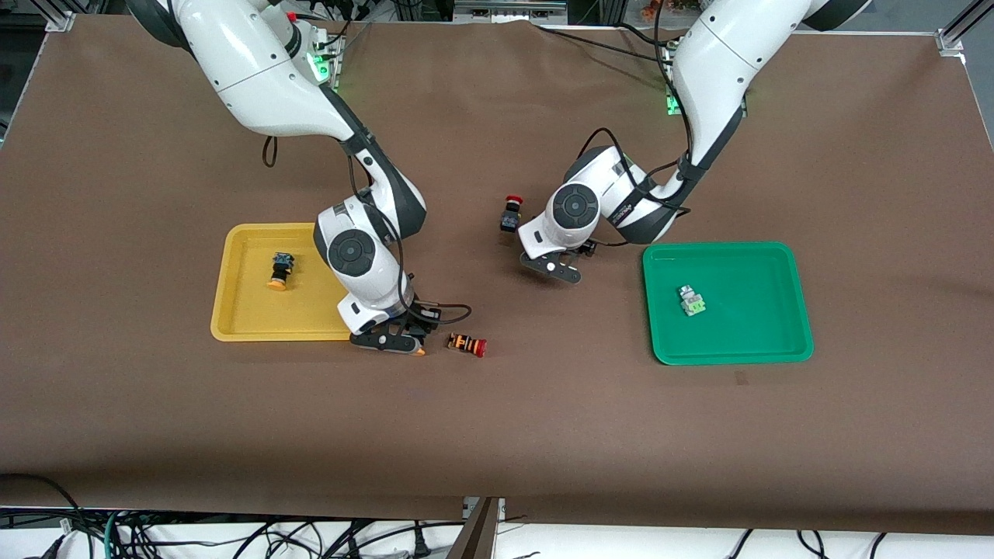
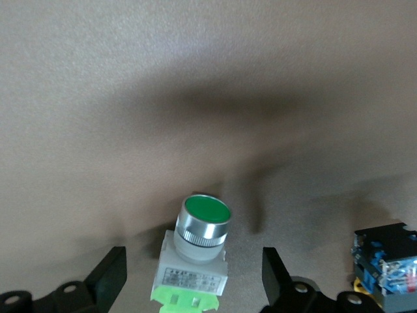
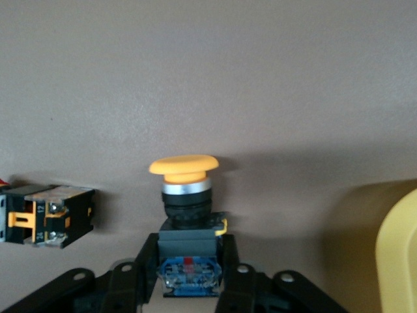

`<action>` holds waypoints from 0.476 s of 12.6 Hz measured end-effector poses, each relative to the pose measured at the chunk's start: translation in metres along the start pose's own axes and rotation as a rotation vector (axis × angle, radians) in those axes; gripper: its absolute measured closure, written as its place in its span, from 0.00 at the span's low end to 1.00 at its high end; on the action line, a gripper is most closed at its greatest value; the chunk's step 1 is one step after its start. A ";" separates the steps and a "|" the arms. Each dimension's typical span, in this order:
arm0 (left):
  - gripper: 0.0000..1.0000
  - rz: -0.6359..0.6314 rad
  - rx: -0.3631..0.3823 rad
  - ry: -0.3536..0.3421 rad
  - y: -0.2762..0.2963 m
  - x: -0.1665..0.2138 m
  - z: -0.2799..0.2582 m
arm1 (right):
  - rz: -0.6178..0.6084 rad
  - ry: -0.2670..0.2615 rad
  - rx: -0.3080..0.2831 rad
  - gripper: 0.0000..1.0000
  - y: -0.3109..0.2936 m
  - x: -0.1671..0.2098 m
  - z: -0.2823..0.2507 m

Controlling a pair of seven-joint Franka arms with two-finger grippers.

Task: Place green and yellow buttons in trays
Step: 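Place the yellow button in the yellow tray while the left gripper places green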

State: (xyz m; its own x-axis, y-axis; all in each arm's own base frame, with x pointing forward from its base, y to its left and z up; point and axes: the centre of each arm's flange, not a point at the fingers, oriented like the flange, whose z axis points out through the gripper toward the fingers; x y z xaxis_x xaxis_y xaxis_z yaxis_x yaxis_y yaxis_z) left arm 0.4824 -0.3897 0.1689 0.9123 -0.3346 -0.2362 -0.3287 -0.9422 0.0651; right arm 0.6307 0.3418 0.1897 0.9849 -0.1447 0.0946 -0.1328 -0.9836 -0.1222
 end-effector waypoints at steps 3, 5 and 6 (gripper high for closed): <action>0.42 -0.053 0.002 0.001 0.007 -0.002 -0.001 | -0.004 -0.030 -0.044 0.59 0.010 0.015 -0.023; 0.59 -0.061 0.020 -0.014 0.008 -0.004 -0.008 | -0.049 -0.089 -0.096 0.59 0.031 0.029 -0.061; 0.59 -0.065 0.038 -0.027 0.003 -0.004 -0.020 | -0.071 -0.137 -0.129 0.59 0.048 0.032 -0.078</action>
State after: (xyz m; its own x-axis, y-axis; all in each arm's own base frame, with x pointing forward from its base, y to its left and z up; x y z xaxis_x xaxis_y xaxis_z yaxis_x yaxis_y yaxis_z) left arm 0.4827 -0.3918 0.1898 0.9252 -0.2717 -0.2650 -0.2786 -0.9603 0.0122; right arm 0.6474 0.2814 0.2640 0.9970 -0.0674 -0.0378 -0.0671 -0.9977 0.0080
